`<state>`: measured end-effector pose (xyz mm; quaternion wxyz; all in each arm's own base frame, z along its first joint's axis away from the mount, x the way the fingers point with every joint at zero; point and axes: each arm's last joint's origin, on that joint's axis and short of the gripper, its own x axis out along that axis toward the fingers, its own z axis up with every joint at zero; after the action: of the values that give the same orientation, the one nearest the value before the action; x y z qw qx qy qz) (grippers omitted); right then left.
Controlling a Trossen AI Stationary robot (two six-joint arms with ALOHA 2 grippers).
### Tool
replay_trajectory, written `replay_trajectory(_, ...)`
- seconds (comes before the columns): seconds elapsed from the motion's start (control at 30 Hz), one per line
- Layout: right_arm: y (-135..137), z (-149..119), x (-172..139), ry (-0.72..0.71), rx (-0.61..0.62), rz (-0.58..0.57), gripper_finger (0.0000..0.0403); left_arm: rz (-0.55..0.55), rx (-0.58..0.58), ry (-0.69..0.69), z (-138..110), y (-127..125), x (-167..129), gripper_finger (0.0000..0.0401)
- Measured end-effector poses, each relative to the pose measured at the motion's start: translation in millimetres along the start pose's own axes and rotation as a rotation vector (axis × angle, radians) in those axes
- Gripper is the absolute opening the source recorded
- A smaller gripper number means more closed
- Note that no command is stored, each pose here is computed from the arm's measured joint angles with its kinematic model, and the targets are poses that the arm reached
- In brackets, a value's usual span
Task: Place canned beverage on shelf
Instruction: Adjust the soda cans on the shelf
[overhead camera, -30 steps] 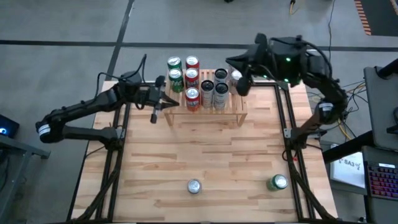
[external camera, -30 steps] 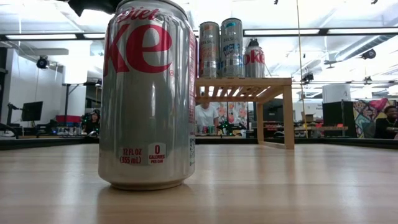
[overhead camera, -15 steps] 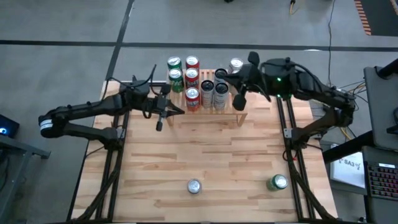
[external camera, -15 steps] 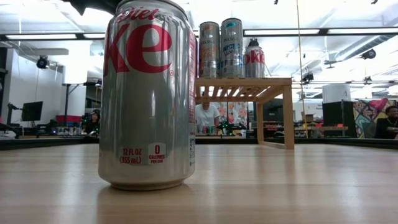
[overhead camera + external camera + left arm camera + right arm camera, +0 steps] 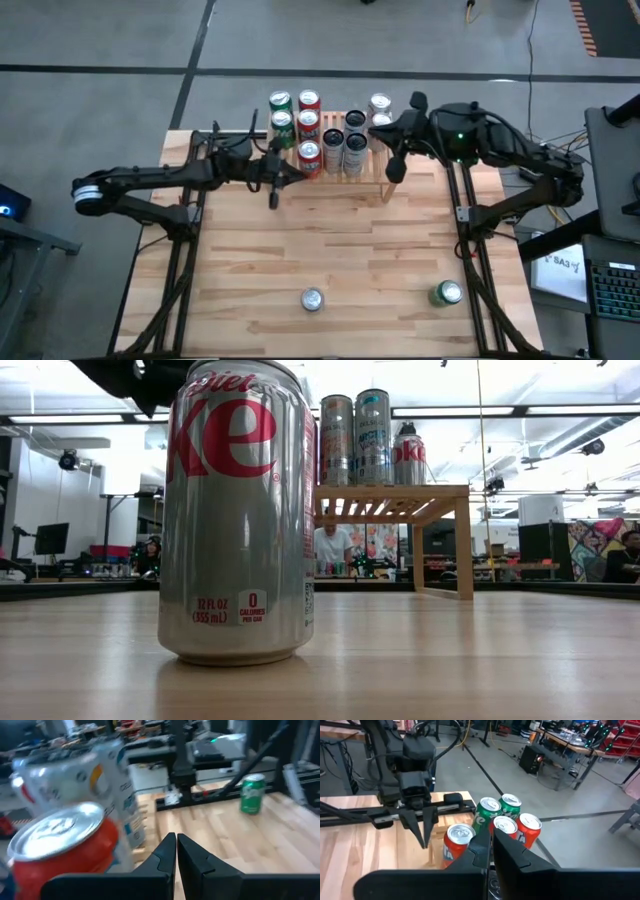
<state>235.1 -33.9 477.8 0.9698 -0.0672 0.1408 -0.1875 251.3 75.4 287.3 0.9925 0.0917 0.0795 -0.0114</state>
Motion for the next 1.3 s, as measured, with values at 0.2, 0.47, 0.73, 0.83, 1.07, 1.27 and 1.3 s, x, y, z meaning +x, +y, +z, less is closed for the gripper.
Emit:
replay_trajectory(0.2, 2, -3, 5, 0.015, -0.018, 0.001, 0.0009, 0.029, -0.011, 0.041, -9, 3, 12, 0.0)
replay_trajectory(0.47, 3, -5, 7, 0.026, -0.032, 0.003, 0.0009, 0.151, -0.009, 0.096, -17, 7, 17, 0.0)
replay_trajectory(0.73, 3, -6, 7, 0.027, -0.032, 0.003, 0.0009, 0.192, -0.006, 0.097, -15, 9, 15, 0.0)
replay_trajectory(0.83, 3, -6, 7, 0.027, -0.032, 0.003, 0.0009, 0.19, -0.002, 0.078, -10, 8, 11, 0.0)
replay_trajectory(1.07, 3, -6, 7, 0.029, -0.033, 0.003, 0.0009, 0.19, 0.031, -0.068, 24, 5, -18, 0.0)
replay_trajectory(1.27, 3, -6, 7, 0.032, -0.046, 0.004, 0.0009, 0.299, 0.165, -0.12, 55, 17, -36, 0.0)
replay_trajectory(1.3, 3, -6, 7, 0.032, -0.049, 0.004, 0.0009, 0.32, 0.192, -0.107, 59, 20, -37, 0.0)
